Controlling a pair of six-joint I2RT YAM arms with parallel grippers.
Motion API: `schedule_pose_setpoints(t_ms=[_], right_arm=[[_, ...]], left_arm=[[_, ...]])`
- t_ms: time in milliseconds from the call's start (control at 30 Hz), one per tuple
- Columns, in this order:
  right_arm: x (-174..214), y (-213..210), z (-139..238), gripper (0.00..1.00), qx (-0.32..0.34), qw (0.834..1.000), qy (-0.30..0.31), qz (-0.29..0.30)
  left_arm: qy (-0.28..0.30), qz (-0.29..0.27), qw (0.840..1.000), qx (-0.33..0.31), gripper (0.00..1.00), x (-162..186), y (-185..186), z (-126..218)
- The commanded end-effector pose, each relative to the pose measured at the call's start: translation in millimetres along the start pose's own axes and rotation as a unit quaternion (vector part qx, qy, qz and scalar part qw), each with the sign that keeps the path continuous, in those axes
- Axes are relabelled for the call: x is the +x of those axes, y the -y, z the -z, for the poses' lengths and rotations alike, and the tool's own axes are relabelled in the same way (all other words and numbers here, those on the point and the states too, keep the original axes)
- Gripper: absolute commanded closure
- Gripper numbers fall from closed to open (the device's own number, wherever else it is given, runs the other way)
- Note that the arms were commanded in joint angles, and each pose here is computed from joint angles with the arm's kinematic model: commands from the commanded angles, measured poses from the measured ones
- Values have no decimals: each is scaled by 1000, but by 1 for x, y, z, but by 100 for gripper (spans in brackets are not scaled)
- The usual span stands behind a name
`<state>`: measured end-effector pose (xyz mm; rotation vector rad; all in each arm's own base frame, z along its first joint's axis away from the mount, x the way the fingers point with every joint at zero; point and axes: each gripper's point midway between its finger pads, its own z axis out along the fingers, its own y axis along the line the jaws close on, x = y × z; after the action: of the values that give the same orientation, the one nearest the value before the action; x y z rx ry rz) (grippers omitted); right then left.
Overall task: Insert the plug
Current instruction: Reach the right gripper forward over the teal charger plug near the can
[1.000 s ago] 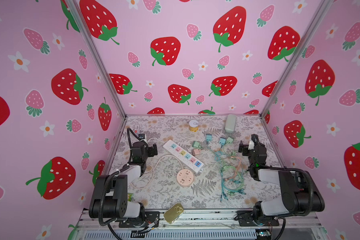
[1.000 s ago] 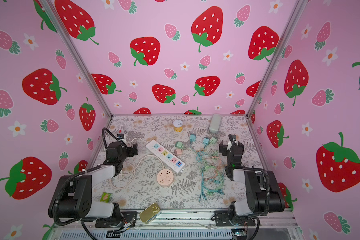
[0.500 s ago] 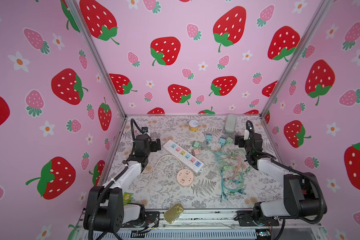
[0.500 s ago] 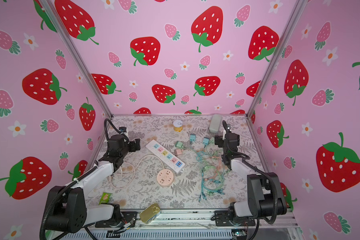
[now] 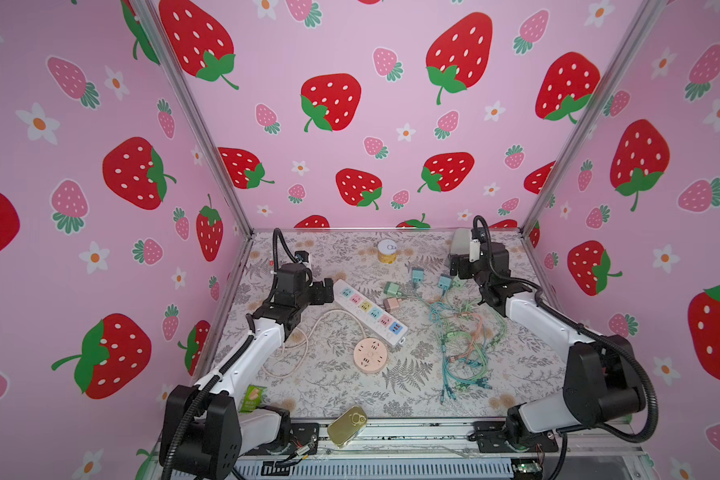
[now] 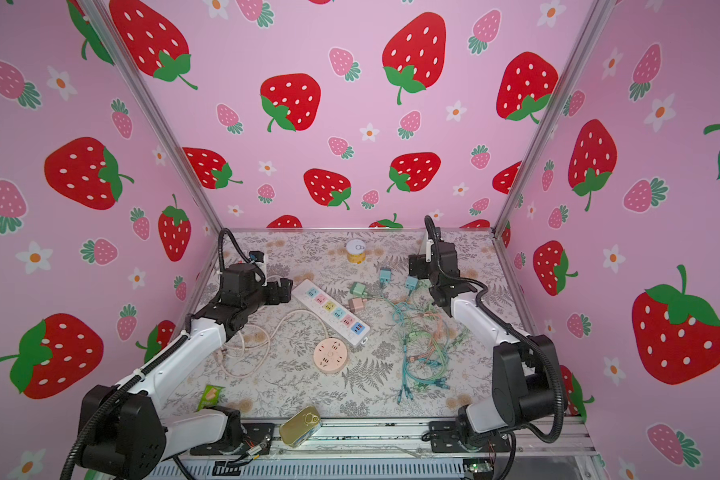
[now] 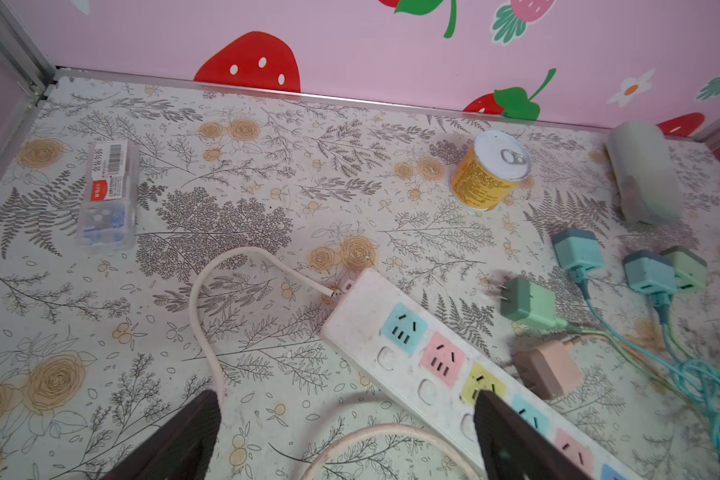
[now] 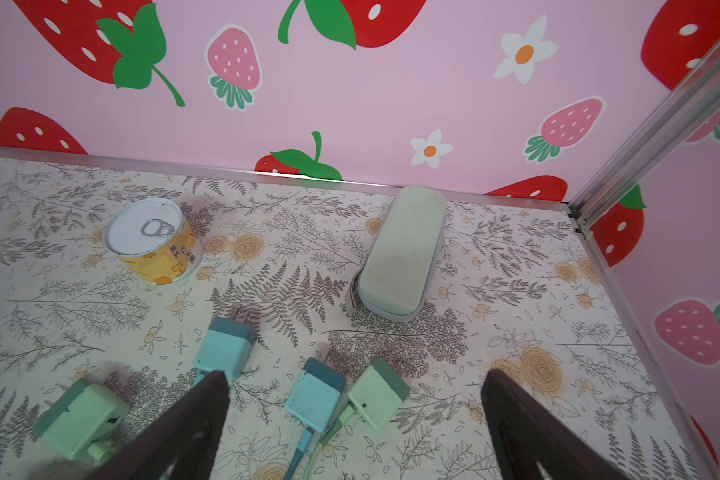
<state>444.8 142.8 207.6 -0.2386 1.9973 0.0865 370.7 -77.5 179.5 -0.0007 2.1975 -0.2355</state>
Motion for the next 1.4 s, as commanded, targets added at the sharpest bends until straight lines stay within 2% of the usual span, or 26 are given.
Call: schedule_pose_setpoints(t_ms=[0,300,700,1367], right_arm=[[12,-21,-10,4,-23,999,-38,-14],[30,-57,-39,6,-55,996,-62,-40],[57,-94,-76,11,-79,990,-100,-59],[103,-121,-119,16,-91,979,-154,-98]], left_arm=[[-12,14,1000,18,2,1,11,13],[-18,24,999,27,3,11,15,27],[-17,29,999,34,3,6,19,40],[-25,30,999,35,3,14,19,37]])
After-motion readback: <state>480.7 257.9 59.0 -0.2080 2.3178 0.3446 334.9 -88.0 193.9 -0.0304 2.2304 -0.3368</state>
